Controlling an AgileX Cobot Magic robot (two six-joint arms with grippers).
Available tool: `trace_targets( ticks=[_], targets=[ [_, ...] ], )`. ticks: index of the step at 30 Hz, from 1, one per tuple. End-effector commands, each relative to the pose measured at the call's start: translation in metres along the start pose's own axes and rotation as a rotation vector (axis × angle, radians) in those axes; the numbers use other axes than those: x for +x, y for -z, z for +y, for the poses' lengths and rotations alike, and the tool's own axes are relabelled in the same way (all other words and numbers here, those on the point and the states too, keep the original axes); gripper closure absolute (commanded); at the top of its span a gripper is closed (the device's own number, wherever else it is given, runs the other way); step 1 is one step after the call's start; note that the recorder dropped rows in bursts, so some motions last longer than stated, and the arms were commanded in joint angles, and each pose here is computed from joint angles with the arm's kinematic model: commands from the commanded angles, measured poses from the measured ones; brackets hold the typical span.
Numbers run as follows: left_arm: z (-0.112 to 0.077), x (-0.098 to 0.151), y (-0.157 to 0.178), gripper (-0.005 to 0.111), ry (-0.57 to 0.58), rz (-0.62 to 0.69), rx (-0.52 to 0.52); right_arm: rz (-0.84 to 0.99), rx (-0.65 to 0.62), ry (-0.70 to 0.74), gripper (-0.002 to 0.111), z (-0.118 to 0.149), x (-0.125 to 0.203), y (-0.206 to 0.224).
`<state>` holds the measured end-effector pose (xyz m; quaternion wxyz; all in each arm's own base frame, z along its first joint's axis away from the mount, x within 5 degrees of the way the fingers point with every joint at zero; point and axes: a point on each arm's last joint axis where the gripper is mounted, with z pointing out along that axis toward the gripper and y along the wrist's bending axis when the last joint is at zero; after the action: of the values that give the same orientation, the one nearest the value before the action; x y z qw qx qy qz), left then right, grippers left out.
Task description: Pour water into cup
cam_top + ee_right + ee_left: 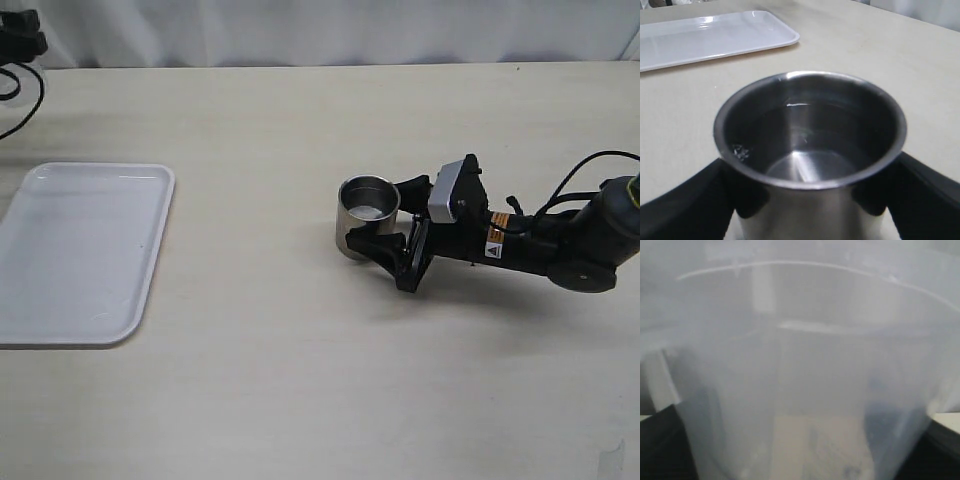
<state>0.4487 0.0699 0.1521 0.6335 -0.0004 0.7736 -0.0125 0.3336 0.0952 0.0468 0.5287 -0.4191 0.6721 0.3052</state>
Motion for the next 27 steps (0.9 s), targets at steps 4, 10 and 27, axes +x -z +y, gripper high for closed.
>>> trace_targets(
  ticks=[4, 10, 27],
  targets=[
    [0.024, 0.028, -0.009, 0.107, 0.032, -0.09, -0.006, -0.023, -0.005, 0.009, 0.104, -0.001, -0.004, 0.0],
    [0.023, 0.05, -0.025, 0.107, -0.016, -0.056, 0.047, -0.023, -0.005, 0.009, 0.104, -0.001, -0.004, 0.0],
    [0.026, 0.063, -0.027, 0.036, -0.015, 0.027, 0.028, -0.023, -0.005, 0.009, 0.104, -0.001, -0.004, 0.0]
  ],
)
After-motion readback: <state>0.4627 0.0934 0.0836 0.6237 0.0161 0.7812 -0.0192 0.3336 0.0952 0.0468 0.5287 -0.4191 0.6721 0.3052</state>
